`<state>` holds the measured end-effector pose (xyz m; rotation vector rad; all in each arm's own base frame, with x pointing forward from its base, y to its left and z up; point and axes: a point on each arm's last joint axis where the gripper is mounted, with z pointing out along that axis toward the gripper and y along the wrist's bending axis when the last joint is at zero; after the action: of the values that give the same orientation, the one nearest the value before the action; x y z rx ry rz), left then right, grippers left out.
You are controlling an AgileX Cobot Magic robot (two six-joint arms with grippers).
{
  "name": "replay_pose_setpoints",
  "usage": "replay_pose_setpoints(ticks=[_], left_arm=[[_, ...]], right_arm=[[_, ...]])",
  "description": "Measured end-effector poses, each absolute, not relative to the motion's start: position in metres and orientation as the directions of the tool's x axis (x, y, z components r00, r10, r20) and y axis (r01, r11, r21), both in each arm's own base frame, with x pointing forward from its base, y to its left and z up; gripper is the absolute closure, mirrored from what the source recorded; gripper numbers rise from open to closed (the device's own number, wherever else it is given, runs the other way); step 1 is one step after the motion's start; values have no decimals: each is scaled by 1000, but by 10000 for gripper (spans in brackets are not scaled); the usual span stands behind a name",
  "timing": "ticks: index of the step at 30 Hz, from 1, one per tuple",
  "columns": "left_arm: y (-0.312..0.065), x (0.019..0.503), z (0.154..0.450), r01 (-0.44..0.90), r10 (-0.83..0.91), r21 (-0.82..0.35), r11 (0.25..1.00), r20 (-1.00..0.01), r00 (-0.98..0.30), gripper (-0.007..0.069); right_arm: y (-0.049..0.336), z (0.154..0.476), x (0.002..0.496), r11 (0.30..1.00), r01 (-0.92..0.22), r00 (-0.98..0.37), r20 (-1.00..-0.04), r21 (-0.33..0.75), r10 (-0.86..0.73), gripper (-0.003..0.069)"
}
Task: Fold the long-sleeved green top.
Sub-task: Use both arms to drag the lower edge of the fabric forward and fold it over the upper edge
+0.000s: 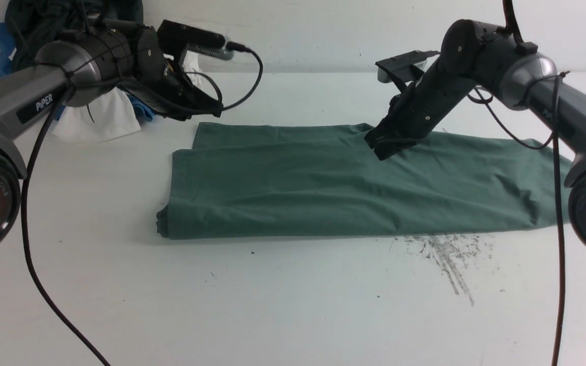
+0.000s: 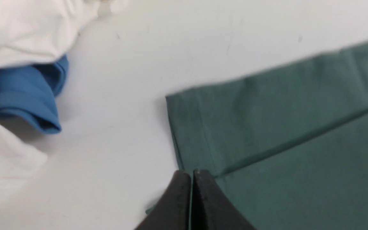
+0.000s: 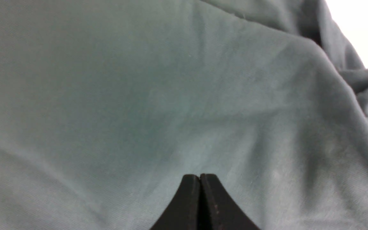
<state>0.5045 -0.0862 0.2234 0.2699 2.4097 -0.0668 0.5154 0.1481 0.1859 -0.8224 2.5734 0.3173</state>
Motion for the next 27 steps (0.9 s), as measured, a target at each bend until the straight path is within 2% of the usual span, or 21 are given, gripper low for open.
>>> replay_pose_setpoints(ticks=[2,5,6,8,11,13,16,18,20,23,25,27], left_arm=[[-83,504,221,188,147,5,982,-644,-751,622],[-70,507,190,135,94,-34,990,-554,-827,522],[-69,508,185,132,92,-34,991,-545,-834,514],[-63,511,159,120,86,-35,992,-502,-860,396],[-64,514,150,131,96,-31,991,-517,-850,339],[-65,515,149,137,102,-30,990,-518,-849,347],[-70,515,148,165,127,-27,986,-520,-845,511],[-73,514,149,181,145,-22,983,-511,-847,584],[-76,510,154,205,171,-14,979,-491,-854,616],[-78,504,165,235,205,-4,972,-476,-855,623],[-79,503,177,257,228,10,966,-499,-836,623],[-82,503,207,277,246,39,960,-593,-767,623]], right_arm=[[148,186,515,800,-593,-740,-451,90,-498,673],[148,185,513,800,-591,-753,-427,105,-500,673],[148,185,513,800,-590,-754,-427,106,-500,673],[149,185,512,808,-576,-768,-424,127,-480,673],[149,185,512,819,-555,-784,-420,145,-456,673],[149,185,512,824,-547,-789,-419,149,-449,673],[149,182,510,839,-517,-813,-403,167,-421,673],[148,179,508,842,-511,-821,-387,174,-419,673],[147,180,506,842,-512,-822,-379,169,-424,673],[144,189,505,845,-518,-812,-385,132,-438,673],[142,196,504,846,-522,-805,-391,108,-446,673],[139,206,503,848,-525,-793,-401,68,-459,673]])
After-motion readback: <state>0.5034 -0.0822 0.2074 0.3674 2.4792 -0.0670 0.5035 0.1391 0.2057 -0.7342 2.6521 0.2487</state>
